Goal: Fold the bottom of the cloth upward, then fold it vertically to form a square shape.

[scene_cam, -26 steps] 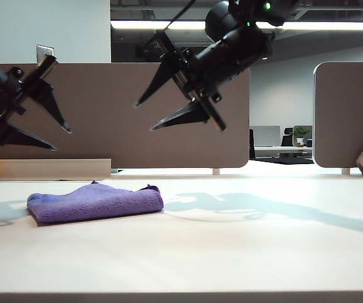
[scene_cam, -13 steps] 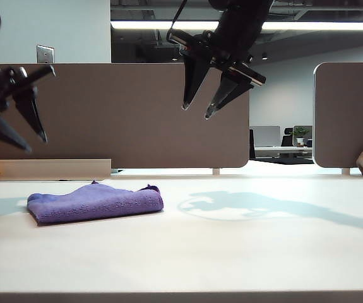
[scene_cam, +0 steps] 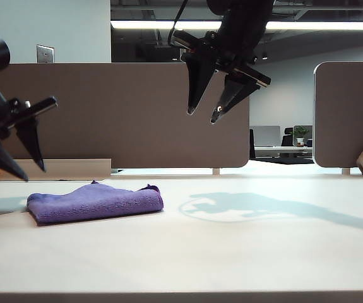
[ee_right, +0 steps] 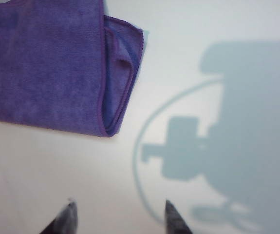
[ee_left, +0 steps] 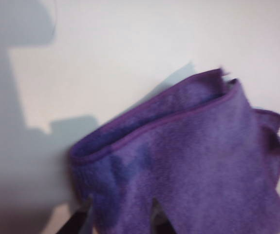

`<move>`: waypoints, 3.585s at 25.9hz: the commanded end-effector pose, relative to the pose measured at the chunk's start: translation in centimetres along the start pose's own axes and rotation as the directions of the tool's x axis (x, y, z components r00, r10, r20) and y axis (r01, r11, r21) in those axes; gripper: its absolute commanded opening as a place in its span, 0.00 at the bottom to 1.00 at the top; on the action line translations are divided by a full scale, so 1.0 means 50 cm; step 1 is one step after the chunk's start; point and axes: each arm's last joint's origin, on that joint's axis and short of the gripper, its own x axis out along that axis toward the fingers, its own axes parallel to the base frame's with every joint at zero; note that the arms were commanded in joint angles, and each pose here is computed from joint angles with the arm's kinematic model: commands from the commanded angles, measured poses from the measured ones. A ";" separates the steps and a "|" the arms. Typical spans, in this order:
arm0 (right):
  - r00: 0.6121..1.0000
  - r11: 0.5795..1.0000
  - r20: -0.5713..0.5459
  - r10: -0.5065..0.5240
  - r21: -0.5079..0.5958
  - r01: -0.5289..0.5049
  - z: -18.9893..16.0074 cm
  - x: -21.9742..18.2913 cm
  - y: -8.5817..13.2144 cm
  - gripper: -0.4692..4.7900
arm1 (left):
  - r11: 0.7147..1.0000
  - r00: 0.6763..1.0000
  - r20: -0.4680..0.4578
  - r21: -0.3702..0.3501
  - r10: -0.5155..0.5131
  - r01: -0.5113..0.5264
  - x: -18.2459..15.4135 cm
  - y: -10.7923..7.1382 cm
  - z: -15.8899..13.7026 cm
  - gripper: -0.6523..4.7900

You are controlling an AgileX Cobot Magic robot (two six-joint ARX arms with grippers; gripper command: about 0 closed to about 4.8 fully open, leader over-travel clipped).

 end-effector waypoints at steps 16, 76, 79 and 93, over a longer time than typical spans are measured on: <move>1.000 1.000 -0.015 0.007 -0.004 -0.007 -0.004 -0.006 0.005 0.53 | 0.999 0.997 -0.066 -0.027 0.028 -0.029 0.054 0.026 0.000 0.39; 1.000 0.999 -0.022 0.016 -0.027 -0.016 -0.006 0.000 0.024 0.47 | 0.880 0.904 -0.288 0.269 -0.316 0.393 0.060 -0.070 0.012 0.11; 0.999 1.000 -0.028 0.015 -0.026 -0.016 -0.007 -0.001 0.024 0.47 | 0.870 0.906 -0.266 0.289 -0.329 0.400 0.047 -0.083 0.029 0.11; 0.999 1.000 -0.050 0.014 -0.020 -0.015 -0.012 -0.001 0.023 0.47 | 0.842 0.936 -0.181 0.411 -0.300 0.350 0.005 -0.121 0.075 0.11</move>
